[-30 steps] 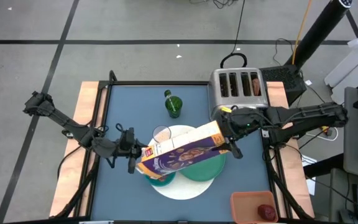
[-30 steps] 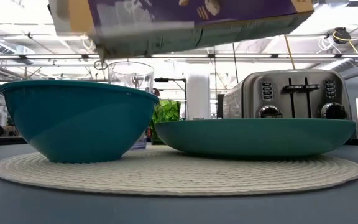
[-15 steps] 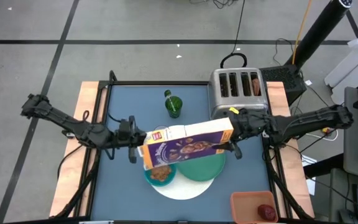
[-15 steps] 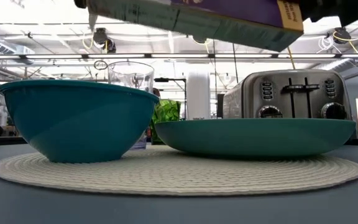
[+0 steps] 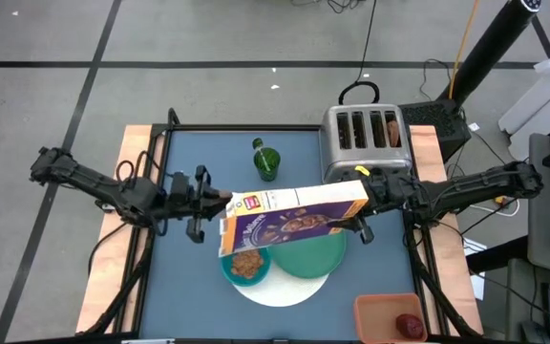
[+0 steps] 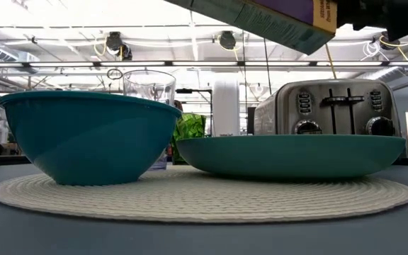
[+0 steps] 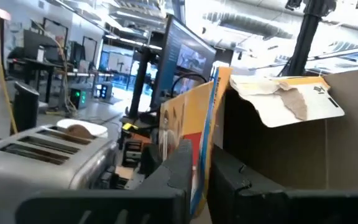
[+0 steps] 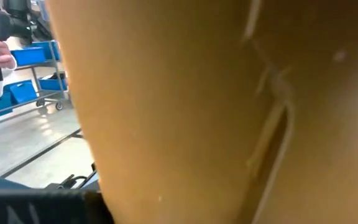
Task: Arrange a breakfast setting
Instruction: Pour the cereal into the blue bowl from the cereal box
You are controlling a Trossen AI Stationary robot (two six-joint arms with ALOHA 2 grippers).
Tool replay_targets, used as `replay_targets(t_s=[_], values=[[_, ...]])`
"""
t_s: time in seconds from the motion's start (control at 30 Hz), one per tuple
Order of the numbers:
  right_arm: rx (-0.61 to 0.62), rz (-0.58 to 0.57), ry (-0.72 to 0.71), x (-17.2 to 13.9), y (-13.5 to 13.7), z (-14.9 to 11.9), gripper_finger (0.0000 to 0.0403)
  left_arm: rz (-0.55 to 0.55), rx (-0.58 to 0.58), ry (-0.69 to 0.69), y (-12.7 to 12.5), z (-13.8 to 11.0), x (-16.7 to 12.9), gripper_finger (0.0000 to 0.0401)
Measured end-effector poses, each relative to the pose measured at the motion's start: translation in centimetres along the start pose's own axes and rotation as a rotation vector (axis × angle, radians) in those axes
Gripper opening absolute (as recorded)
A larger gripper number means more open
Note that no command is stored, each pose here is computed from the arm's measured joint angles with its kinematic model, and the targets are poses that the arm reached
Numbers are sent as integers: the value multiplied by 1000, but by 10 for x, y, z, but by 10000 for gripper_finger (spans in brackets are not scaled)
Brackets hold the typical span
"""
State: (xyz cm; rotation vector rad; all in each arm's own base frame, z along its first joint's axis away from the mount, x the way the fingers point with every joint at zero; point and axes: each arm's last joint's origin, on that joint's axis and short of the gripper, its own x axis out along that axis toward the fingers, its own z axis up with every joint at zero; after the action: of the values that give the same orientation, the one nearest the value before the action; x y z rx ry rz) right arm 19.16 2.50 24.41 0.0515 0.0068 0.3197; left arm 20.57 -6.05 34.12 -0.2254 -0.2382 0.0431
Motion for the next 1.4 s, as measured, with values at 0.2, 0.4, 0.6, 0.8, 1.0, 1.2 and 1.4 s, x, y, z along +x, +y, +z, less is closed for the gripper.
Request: replay_targets(t_s=[0.2,0.4,0.6,0.8,1.0,1.2,1.4], values=[[-19,-20,-20,0,-1,2,194,34,39,-30,8,7,-2,115],[-58,-62,-54,0,-2,5,196,68,90,-92,14,14,0,196],[-91,-86,-87,-1,-3,9,192,92,170,-162,19,28,-9,229],[-143,-73,-144,-1,-2,15,195,100,158,-233,22,45,-23,230],[-188,-91,-213,-2,-2,22,191,93,145,-265,23,53,-31,230],[-225,-106,-302,-5,-1,30,194,91,181,-172,24,44,-29,230],[-272,-116,-426,-9,1,41,193,94,210,-58,25,31,-26,230]])
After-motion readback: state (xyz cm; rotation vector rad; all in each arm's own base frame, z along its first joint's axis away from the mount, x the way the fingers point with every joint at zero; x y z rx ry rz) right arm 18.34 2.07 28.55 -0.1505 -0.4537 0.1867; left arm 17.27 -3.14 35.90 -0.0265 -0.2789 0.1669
